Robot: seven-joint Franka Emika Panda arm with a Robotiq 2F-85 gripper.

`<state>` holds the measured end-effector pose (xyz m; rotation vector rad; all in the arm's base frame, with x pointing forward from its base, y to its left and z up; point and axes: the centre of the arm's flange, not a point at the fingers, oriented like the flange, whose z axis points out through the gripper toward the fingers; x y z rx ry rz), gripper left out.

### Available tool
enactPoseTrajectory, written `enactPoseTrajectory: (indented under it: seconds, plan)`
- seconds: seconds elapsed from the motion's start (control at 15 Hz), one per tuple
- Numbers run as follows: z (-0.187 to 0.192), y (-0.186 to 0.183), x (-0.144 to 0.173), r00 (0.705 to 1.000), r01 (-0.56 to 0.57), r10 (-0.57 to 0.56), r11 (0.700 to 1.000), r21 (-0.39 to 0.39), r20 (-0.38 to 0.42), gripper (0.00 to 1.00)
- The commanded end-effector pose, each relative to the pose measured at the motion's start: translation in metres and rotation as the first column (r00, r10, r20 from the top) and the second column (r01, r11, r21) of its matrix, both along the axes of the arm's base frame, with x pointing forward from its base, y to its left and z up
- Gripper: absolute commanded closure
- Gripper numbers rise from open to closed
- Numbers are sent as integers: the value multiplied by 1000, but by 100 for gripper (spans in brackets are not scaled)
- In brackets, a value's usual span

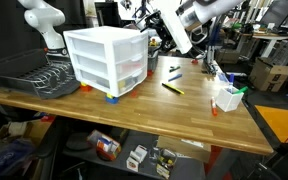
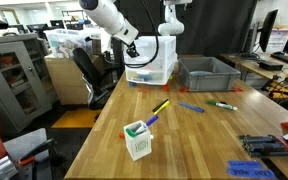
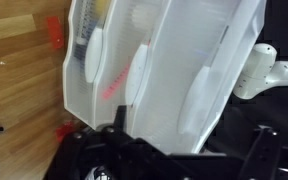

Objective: Open the top drawer of the cabinet on the table

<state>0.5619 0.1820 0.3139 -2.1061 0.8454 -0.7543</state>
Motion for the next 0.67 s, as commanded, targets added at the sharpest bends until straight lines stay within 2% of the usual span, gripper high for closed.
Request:
enactPoseTrajectory:
  seconds: [0.0,0.27,0.6]
  plan:
    - [-34,15,1,999,-23,23,1000,9,24,0]
    - [-50,22,6,998,-42,42,999,-7,41,0]
    - [-44,27,10,996,-46,48,999,-18,82,0]
